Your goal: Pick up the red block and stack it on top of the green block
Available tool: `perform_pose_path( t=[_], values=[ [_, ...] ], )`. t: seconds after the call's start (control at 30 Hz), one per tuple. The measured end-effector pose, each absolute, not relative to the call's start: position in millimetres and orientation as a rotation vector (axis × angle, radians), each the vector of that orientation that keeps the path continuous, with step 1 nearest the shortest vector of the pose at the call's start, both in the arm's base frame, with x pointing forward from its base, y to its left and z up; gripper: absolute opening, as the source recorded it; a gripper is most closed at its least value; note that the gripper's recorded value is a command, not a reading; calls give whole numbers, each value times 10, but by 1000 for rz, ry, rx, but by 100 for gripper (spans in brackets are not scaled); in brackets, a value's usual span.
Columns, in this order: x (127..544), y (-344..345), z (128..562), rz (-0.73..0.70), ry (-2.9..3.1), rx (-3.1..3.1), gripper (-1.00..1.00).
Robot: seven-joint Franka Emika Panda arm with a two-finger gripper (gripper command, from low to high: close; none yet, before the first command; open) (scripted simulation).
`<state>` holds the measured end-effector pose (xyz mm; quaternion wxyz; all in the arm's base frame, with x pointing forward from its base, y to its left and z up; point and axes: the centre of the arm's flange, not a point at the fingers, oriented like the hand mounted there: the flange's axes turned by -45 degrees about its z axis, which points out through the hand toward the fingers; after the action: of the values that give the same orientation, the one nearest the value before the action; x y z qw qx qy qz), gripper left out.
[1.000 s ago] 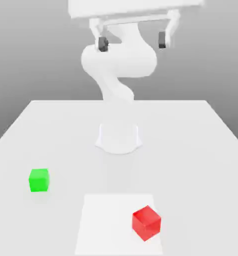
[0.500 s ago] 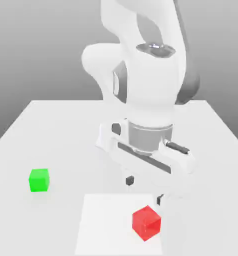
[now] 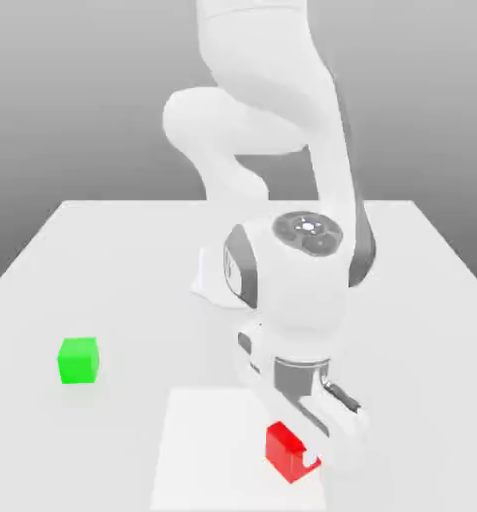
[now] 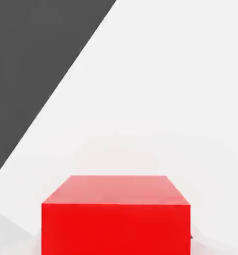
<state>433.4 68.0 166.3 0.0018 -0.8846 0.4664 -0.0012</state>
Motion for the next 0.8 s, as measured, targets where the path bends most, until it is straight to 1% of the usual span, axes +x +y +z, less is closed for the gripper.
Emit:
perform_pose_path(
  t=[0.1, 0.13, 0.2, 0.27, 0.37, 0.47, 0.57, 0.63, 0.8],
  values=[
    [4326, 677, 1987, -3, 1463, -2778, -100],
    [4311, 533, 2055, -7, 1499, -2765, -100],
    [4246, 24, 2145, -15, 1634, -2706, -100],
    [4085, -626, 2213, -20, 1814, -2604, -100],
    [3698, -1411, 2307, -20, 2039, -2444, -100],
    [3283, -1871, 2388, -15, 2176, -2316, -100],
    [2757, -2305, 2453, -6, 2324, -2137, -100],
    [2564, -2437, 2385, -3, 2371, -2065, -100],
    [2506, -2479, 1963, -2, 2385, -2042, -100]
  ],
)
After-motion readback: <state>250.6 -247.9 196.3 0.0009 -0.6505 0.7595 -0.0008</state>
